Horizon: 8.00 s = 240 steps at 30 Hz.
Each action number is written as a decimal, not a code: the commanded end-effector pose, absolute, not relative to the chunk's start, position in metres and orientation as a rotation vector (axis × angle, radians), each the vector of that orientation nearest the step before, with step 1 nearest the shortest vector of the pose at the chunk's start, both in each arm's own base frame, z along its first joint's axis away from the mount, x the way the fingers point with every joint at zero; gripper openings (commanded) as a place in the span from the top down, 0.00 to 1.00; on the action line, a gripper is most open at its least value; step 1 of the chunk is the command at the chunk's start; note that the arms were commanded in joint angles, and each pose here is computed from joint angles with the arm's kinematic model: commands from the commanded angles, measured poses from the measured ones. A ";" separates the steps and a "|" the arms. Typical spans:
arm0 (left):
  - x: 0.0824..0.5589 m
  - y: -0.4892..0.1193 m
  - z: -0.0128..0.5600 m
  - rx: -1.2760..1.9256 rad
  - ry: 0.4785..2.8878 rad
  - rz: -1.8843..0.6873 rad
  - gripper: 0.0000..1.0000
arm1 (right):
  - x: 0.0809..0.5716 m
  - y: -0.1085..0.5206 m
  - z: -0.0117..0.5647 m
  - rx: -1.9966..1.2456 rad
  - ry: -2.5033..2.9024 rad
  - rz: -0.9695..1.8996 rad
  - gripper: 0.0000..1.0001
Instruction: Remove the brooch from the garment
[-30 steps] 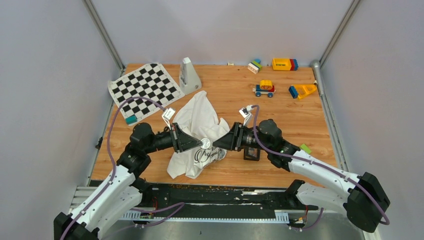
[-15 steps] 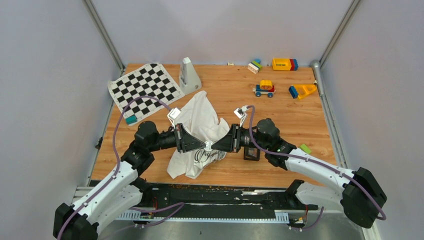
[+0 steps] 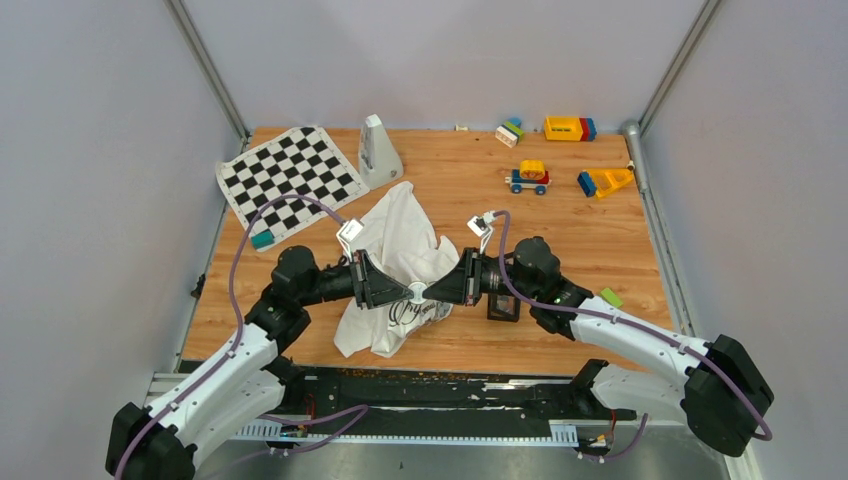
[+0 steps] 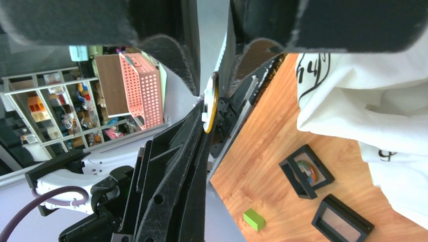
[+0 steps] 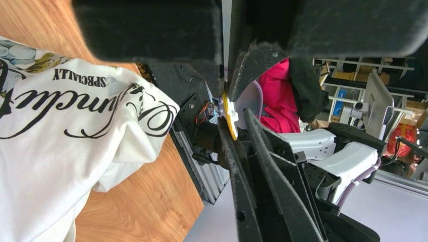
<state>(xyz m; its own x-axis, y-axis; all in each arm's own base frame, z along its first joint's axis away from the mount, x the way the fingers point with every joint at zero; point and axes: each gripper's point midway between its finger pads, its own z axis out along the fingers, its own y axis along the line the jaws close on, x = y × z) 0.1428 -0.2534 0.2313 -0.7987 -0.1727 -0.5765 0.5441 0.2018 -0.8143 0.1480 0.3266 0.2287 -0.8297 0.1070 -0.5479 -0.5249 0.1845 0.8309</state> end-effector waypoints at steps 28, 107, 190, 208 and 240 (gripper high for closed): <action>0.135 -0.294 0.191 0.505 2.035 -1.463 1.00 | 0.193 0.245 0.200 -0.086 2.142 1.057 0.38; 0.232 -0.254 0.148 0.738 1.761 -0.772 1.00 | 0.254 0.300 0.165 -0.124 2.507 1.421 1.00; 0.222 -0.311 0.053 1.234 1.758 -0.370 0.73 | 0.254 0.298 0.097 -0.221 2.491 1.775 1.00; 0.202 -0.323 0.076 1.169 1.728 -0.567 0.49 | 0.270 0.279 0.091 -0.132 2.506 1.689 1.00; 0.237 -0.251 0.114 0.695 1.963 -0.547 0.50 | 0.350 0.181 0.076 0.135 2.631 0.717 0.97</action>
